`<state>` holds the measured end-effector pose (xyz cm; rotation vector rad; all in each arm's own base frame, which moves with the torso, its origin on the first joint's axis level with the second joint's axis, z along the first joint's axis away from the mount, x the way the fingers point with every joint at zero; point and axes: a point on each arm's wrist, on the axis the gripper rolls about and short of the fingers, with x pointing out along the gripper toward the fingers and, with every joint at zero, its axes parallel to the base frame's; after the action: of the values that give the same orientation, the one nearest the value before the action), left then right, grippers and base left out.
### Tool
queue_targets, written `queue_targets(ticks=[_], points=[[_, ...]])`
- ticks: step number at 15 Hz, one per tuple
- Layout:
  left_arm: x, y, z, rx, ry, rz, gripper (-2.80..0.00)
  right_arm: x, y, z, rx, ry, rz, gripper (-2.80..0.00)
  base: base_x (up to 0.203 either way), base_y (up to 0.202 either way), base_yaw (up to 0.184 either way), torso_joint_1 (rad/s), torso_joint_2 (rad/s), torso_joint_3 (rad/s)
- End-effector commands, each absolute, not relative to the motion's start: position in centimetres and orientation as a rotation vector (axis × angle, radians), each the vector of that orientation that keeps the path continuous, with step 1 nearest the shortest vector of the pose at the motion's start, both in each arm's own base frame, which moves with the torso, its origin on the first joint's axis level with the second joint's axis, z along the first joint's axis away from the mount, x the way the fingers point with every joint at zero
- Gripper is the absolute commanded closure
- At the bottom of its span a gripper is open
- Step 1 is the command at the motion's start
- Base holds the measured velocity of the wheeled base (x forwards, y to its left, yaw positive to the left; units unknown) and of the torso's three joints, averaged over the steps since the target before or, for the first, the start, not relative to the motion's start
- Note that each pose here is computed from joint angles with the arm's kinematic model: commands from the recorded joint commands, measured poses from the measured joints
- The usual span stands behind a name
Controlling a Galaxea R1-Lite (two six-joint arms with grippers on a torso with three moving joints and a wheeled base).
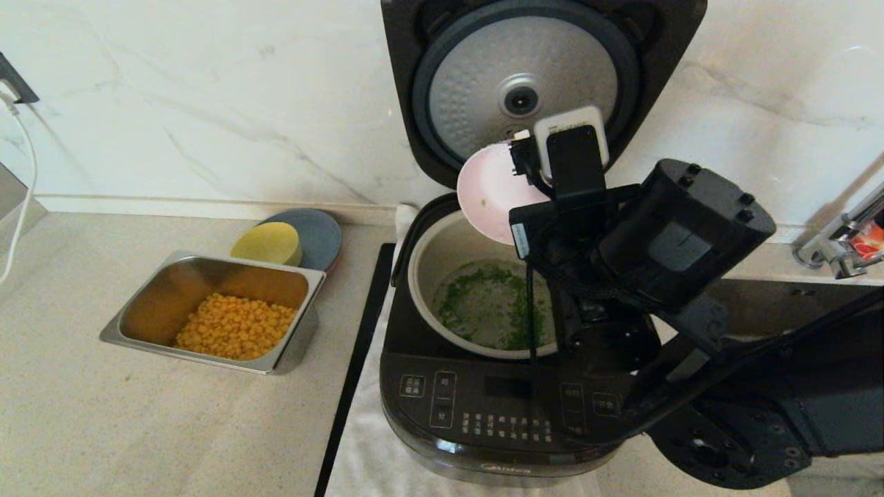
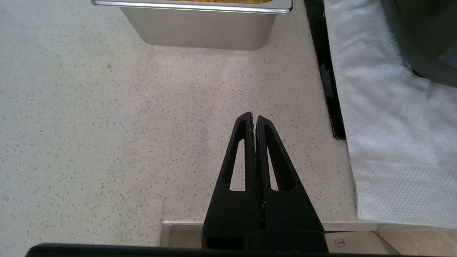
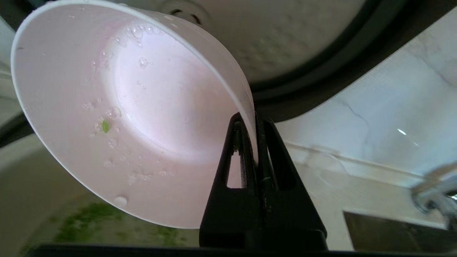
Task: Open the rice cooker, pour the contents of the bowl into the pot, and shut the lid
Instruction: Pour the water from the bowl into the rice cooker
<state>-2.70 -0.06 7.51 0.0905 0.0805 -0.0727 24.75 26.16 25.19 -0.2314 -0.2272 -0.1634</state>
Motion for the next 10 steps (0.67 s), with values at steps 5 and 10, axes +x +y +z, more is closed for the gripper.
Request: queue_targets(ticks=[5, 10], points=[[-2.7, -0.1, 7.5, 0.092, 0.08, -0.073, 0.0, 21.6, 22.7, 29.4, -0.276, -0.187, -0.153, 0.0, 0.0, 0.0, 0.0, 0.0, 0.0, 0.0], [-2.7, -0.1, 7.5, 0.091, 0.081, -0.073, 0.0, 18.8, 18.7, 30.0, -0.386, -0.009, -0.074, 0.0, 0.0, 0.0, 0.0, 0.0, 0.0, 0.0]])
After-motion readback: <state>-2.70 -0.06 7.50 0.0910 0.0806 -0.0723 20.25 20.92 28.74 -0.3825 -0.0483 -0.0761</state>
